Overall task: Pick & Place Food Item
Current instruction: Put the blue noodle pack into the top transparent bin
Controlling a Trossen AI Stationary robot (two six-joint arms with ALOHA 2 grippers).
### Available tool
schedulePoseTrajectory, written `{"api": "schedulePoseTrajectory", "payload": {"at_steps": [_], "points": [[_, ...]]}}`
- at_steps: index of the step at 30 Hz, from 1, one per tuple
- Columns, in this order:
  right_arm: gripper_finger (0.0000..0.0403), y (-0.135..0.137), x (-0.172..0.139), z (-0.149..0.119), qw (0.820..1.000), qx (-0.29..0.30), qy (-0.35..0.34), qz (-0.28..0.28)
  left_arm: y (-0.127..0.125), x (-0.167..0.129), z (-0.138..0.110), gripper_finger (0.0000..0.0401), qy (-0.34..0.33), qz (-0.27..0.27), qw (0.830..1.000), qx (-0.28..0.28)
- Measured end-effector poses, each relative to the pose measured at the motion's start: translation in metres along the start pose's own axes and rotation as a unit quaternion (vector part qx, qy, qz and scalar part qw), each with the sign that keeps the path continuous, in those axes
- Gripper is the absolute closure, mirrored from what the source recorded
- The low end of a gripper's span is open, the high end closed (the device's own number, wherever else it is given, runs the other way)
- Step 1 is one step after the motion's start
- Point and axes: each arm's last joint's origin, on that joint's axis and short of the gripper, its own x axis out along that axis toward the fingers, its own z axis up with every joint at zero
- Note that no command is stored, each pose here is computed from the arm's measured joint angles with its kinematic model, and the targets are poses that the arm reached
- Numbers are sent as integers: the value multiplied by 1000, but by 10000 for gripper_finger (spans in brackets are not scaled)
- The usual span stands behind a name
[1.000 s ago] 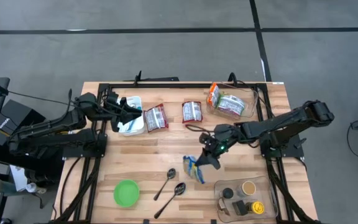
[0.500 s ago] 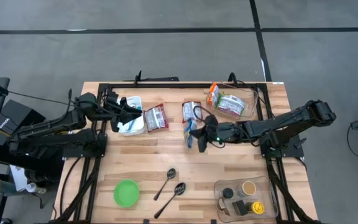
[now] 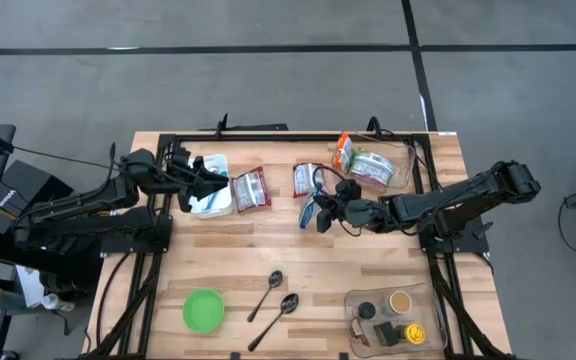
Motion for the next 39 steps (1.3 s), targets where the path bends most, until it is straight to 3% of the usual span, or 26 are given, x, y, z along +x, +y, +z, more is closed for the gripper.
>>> {"api": "schedulePoseTrajectory", "payload": {"at_steps": [18,25,31,39], "points": [[403,-25,-17,-25,981,-15,136,-135,0,0,0,309,0,1,1000,0],[403,-18,-26,-5,972,-67,157,-160,0,0,0,309,0,1,1000,0],[403,-1,-27,26,968,-131,187,-102,0,0,0,309,1,-1,1000,0],[403,13,-31,80,971,-155,172,-60,0,0,0,309,0,-1,1000,0]]}}
